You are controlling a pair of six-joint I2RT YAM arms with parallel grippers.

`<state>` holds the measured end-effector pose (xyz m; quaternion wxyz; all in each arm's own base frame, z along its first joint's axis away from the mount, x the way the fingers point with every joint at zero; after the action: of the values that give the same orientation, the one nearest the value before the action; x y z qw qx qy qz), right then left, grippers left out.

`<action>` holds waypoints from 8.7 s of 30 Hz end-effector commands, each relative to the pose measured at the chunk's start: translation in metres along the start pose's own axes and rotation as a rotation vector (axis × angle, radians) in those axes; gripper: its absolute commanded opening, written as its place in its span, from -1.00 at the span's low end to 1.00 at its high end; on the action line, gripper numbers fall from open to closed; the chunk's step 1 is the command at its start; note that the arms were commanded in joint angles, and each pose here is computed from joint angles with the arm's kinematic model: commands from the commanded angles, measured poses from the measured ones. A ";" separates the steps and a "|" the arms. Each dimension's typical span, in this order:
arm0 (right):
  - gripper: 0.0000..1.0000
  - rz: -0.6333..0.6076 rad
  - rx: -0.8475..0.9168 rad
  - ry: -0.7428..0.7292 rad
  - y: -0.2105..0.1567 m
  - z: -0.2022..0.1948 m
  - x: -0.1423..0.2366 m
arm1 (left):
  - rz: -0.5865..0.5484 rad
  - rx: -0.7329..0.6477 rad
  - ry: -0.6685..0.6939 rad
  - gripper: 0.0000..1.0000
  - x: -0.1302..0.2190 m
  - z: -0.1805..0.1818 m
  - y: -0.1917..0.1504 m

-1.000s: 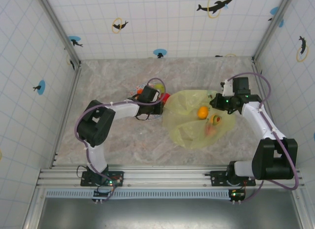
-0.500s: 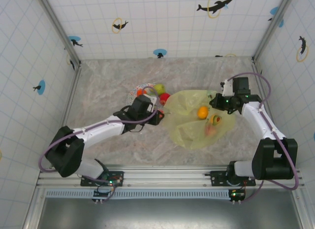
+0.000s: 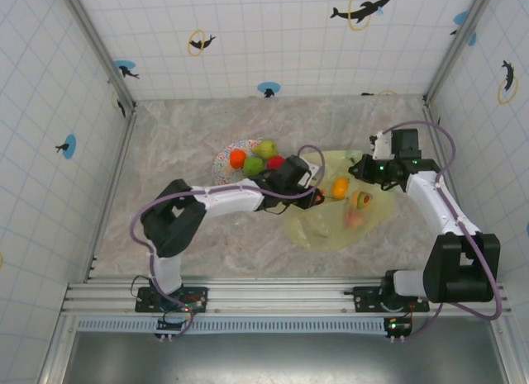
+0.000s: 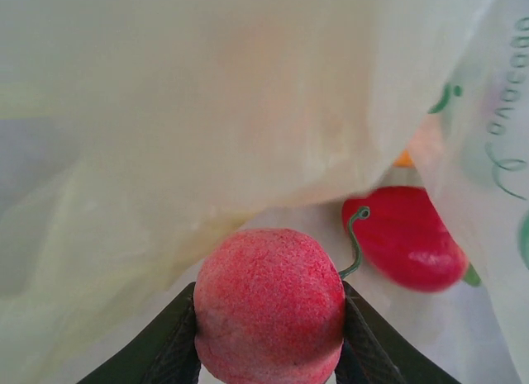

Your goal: Place the fruits into the plastic bag

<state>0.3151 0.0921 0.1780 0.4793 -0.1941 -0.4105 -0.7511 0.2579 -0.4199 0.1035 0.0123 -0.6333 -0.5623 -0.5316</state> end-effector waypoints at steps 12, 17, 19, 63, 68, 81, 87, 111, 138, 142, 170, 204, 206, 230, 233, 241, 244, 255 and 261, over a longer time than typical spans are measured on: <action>-1.00 -0.012 0.002 0.041 -0.005 0.005 0.002 | -0.118 0.070 -0.003 0.05 -0.044 0.000 0.037; -1.00 -0.009 0.001 0.038 -0.006 0.004 0.001 | -0.125 0.039 0.008 0.23 -0.029 -0.002 0.038; -1.00 -0.008 0.000 0.034 -0.006 0.003 0.001 | -0.126 0.031 0.007 0.27 -0.022 -0.003 0.037; -1.00 0.001 0.002 -0.031 -0.011 -0.012 0.003 | -0.349 0.160 0.402 0.78 0.184 0.125 0.016; -1.00 0.000 0.002 -0.028 -0.011 -0.011 0.003 | -0.301 0.166 0.481 0.93 0.168 0.143 0.022; -1.00 0.005 0.002 -0.029 -0.013 -0.013 0.002 | -0.171 0.168 0.623 0.92 0.120 0.184 0.026; -1.00 0.006 0.001 -0.028 -0.013 -0.014 0.002 | -0.128 0.172 0.629 0.81 0.102 0.193 0.026; -1.00 0.004 -0.002 -0.030 -0.015 -0.016 0.003 | -0.065 0.174 0.681 0.48 0.076 0.214 0.018; -1.00 0.003 -0.009 -0.015 -0.011 -0.013 0.001 | -0.188 0.095 0.119 0.10 0.100 0.051 0.004; -1.00 -0.008 -0.011 0.009 -0.007 -0.008 0.003 | -0.111 0.021 0.057 0.08 0.075 0.028 -0.014; -1.00 0.015 0.003 0.150 -0.020 0.023 -0.009 | -0.300 0.038 0.026 0.09 0.006 0.004 0.062; -1.00 0.011 -0.021 0.137 -0.023 0.016 -0.012 | -0.317 0.025 0.087 0.82 0.009 0.014 0.060; -1.00 0.013 -0.022 0.135 -0.024 0.015 -0.012 | -0.307 0.012 0.085 0.83 0.015 0.013 0.056; -1.00 0.009 -0.034 0.122 -0.022 0.005 -0.012 | -0.170 0.225 0.156 0.72 0.111 0.081 -0.044; -1.00 0.011 -0.037 0.122 -0.023 0.004 -0.012 | -0.132 0.273 0.156 0.70 0.101 0.090 -0.050; -1.00 0.010 -0.039 0.118 -0.025 0.002 -0.012 | -0.064 0.314 0.128 0.41 0.070 0.097 -0.054; -1.00 0.014 -0.042 0.118 -0.026 0.001 -0.012 | -0.050 0.328 0.099 0.26 0.060 0.095 -0.055; -1.00 0.009 -0.043 0.119 -0.025 0.001 -0.011 | -0.024 0.341 -0.001 -0.53 0.038 0.085 -0.052; -1.00 -0.024 -0.018 0.078 -0.012 0.003 0.004 | -0.070 0.283 -0.114 -0.97 0.060 0.050 -0.028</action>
<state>0.3007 0.1011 0.1568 0.4986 -0.1751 -0.3630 -0.7675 0.2608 -0.3178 0.0624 0.1183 -0.6207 -0.6450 -0.4297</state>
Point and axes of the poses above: each hand's point on the last joint's axis, 136 mm out from that joint toward the fingers, its own x axis back along the fingers, its own z axis along the line the jaws close on, y = z × x, the point moved 3 cm from there along x, back along the fingers, and after that the axes turned 1 degree about -x, right-handed, at the moved point
